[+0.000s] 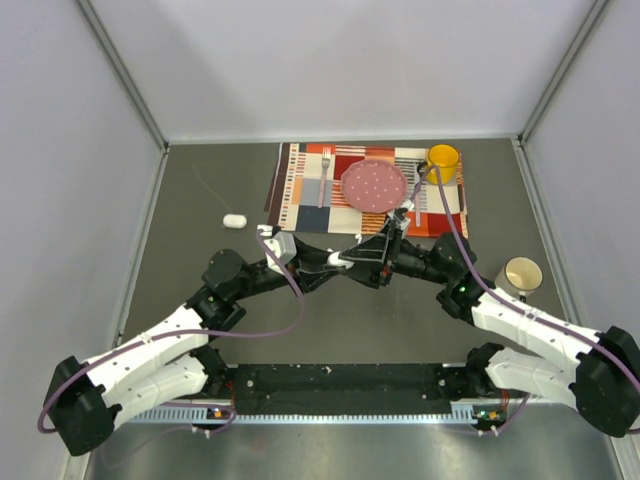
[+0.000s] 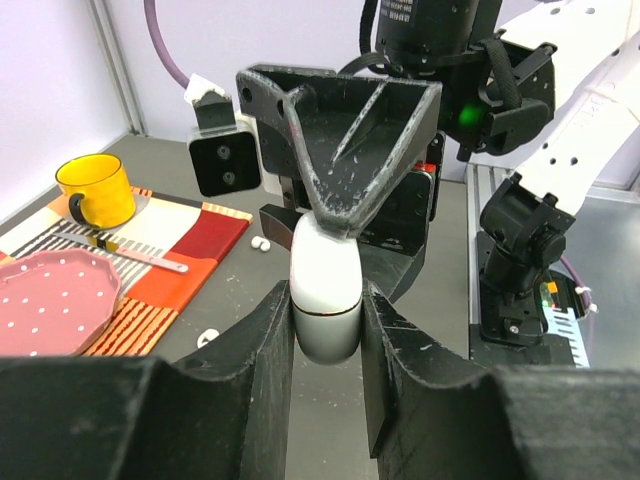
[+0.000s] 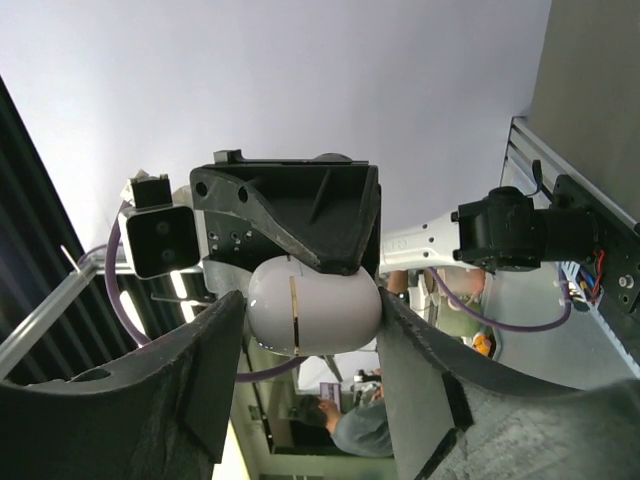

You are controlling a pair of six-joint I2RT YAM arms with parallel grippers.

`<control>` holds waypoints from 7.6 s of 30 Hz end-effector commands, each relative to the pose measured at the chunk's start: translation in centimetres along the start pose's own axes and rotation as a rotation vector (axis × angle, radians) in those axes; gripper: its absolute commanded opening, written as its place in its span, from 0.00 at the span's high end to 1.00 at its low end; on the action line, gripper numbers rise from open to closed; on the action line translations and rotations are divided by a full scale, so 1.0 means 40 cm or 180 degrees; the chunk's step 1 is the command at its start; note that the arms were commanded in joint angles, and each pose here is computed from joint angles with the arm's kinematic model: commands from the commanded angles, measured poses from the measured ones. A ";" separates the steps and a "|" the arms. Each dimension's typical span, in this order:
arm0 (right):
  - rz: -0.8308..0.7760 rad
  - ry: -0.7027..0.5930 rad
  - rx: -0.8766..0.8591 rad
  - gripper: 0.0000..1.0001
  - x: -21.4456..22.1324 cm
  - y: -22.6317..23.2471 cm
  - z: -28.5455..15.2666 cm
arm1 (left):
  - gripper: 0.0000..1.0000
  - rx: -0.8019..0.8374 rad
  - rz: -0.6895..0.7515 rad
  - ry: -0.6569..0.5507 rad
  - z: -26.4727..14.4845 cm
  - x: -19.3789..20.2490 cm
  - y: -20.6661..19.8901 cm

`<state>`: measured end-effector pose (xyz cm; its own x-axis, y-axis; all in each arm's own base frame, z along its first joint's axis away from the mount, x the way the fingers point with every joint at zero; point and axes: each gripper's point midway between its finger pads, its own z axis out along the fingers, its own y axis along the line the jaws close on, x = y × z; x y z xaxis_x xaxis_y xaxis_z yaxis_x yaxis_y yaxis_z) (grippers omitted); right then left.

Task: Insert the wireless bluetooth earbuds into the charging case
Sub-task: Pass from the left arm to the right, then pass from the right arm to the left, then open the charging case, then pick up the right earbud from the center of the board.

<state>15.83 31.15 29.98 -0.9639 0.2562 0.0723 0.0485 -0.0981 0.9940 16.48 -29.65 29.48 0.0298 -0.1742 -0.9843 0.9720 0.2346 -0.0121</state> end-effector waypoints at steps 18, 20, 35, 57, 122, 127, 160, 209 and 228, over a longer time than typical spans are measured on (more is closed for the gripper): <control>-0.0115 0.0053 -0.0316 0.90 0.025 0.058 -0.010 | 0.71 -0.0032 -0.0012 -0.0414 -0.002 -0.060 -0.004; -0.0109 0.0045 -0.0380 0.91 0.025 0.067 -0.013 | 0.65 -0.0055 -0.0022 -0.0489 -0.005 -0.066 -0.001; 0.0021 0.0121 -0.0464 0.92 0.034 0.078 -0.013 | 0.56 -0.0046 0.0004 -0.0852 -0.004 -0.096 -0.001; -0.0016 0.0146 -0.0490 0.82 0.047 0.077 -0.008 | 1.00 -0.0017 -0.0019 -0.0787 0.022 -0.079 -0.013; -0.2281 0.0171 0.0951 0.13 0.025 -0.027 -0.027 | 1.00 0.0044 -0.0021 -0.1284 -0.047 -0.084 -0.047; -0.2295 0.0044 0.1083 0.13 0.001 -0.044 -0.028 | 1.00 0.0137 -0.0033 -0.1287 -0.043 -0.093 -0.059; -0.2345 -0.0082 0.0221 0.11 0.021 0.089 0.020 | 1.00 0.0537 -0.0001 -0.0871 -0.051 -0.028 -0.118; -0.2345 -0.0710 0.3733 0.40 -0.523 -0.377 -0.088 | 1.00 -0.0068 0.0161 -0.0859 -0.161 -0.028 -0.095; -0.2396 -0.0610 0.4270 0.52 -0.612 -0.519 -0.015 | 1.00 -0.0103 0.0205 -0.0819 -0.171 -0.030 -0.096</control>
<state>36.56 25.49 6.55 -0.8555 -0.0162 -0.5175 -0.1077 0.9832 0.1471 11.17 -23.97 28.86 0.1271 -0.3841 -0.9145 0.9617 0.2733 0.0189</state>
